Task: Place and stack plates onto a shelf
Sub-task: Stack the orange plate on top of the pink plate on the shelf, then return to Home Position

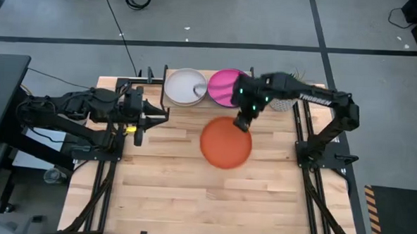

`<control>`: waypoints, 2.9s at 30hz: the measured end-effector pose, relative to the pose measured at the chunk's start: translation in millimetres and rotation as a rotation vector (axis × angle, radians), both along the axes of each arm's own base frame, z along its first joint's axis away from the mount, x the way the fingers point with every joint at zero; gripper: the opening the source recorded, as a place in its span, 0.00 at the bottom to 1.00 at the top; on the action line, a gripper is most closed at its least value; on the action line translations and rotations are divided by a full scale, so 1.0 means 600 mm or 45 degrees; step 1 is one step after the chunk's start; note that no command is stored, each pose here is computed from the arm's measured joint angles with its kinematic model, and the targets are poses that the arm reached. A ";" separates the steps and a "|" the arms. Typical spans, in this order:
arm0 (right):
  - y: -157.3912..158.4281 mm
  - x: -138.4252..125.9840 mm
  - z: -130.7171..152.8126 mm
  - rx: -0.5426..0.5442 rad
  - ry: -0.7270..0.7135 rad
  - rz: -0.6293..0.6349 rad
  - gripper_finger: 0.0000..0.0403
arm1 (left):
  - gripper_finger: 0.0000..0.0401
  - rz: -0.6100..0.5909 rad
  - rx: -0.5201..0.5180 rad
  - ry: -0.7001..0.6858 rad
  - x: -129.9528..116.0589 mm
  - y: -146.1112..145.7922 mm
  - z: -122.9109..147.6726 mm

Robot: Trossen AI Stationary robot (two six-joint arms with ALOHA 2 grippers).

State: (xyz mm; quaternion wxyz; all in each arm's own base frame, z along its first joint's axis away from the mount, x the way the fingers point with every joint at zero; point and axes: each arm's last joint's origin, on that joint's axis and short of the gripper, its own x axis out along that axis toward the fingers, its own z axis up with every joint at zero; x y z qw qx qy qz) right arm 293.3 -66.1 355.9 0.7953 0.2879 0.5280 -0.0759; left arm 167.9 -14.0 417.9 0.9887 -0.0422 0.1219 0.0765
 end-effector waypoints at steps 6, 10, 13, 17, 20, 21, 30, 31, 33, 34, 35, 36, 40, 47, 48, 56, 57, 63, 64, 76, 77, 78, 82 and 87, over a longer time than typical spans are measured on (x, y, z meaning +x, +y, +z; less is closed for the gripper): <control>-0.066 -0.015 0.068 -0.071 -0.215 -0.162 0.05 | 0.27 0.002 -0.004 0.054 -0.002 0.000 -0.007; -0.109 -0.037 0.096 -0.102 -0.303 -0.241 0.04 | 0.27 0.010 -0.003 0.080 -0.003 0.001 -0.010; -0.135 -0.053 0.107 -0.083 -0.347 -0.280 0.05 | 0.27 0.060 0.033 0.068 -0.003 0.003 -0.008; -0.168 -0.072 0.117 -0.124 -0.401 -0.343 0.05 | 0.27 0.188 0.094 0.065 -0.004 0.008 -0.007; -0.196 -0.081 0.125 -0.161 -0.473 -0.438 0.05 | 0.27 0.291 0.110 0.060 -0.006 0.012 -0.007; -0.204 -0.085 0.127 -0.173 -0.491 -0.469 0.05 | 0.27 0.313 0.116 0.059 -0.006 0.013 -0.007; -0.256 -0.106 0.118 -0.178 -0.503 -0.581 0.05 | 0.27 0.476 0.155 0.091 -0.006 0.047 -0.008; -0.264 -0.103 0.110 -0.159 -0.489 -0.581 0.05 | 0.27 0.489 0.161 0.096 -0.006 0.052 -0.008; -0.277 -0.096 0.095 -0.129 -0.456 -0.587 0.05 | 0.27 0.509 0.175 0.107 -0.007 0.061 -0.009; -0.283 -0.093 0.087 -0.117 -0.435 -0.592 0.05 | 0.27 0.518 0.176 0.112 -0.006 0.066 -0.009; -0.288 -0.092 0.081 -0.105 -0.415 -0.596 0.05 | 0.27 0.522 0.173 0.115 -0.006 0.070 -0.009; -0.292 -0.090 0.075 -0.099 -0.396 -0.591 0.05 | 0.27 0.523 0.167 0.117 -0.006 0.073 -0.010; -0.301 -0.096 0.059 -0.110 -0.296 -0.601 0.05 | 0.27 0.510 0.139 0.116 -0.007 0.082 -0.010; -0.311 -0.116 0.047 -0.077 -0.203 -0.623 0.05 | 0.27 0.537 0.131 0.115 -0.008 0.090 -0.010; -0.311 -0.119 0.045 -0.067 -0.191 -0.628 0.05 | 0.27 0.542 0.131 0.113 -0.008 0.091 -0.010; -0.327 -0.115 0.018 -0.050 -0.100 -0.593 0.05 | 0.27 0.589 0.131 0.088 -0.010 0.101 -0.006; -0.330 -0.112 0.013 -0.046 -0.089 -0.586 0.05 | 0.27 0.591 0.130 0.088 -0.010 0.102 -0.007; -0.340 -0.104 -0.002 -0.035 -0.072 -0.554 0.12 | 0.27 0.590 0.120 0.086 -0.010 0.101 -0.007; -0.340 -0.103 -0.001 -0.044 -0.081 -0.546 0.14 | 0.27 0.592 0.115 0.084 -0.010 0.101 -0.007; -0.298 -0.136 0.082 -0.290 -0.233 -0.461 0.27 | 0.25 0.353 0.121 -0.163 -0.025 0.090 -0.034; -0.293 -0.140 0.090 -0.307 -0.249 -0.461 0.27 | 0.25 0.362 0.097 -0.176 -0.027 0.091 -0.049; -0.288 -0.144 0.096 -0.321 -0.260 -0.462 0.27 | 0.24 0.374 0.066 -0.195 -0.032 0.091 -0.063; -0.268 -0.158 0.108 -0.348 -0.285 -0.461 0.27 | 0.21 0.418 -0.014 -0.329 -0.057 0.089 -0.105; -0.222 -0.158 0.092 -0.411 -0.379 -0.447 0.27 | 0.16 0.479 -0.067 -0.429 -0.103 0.080 -0.144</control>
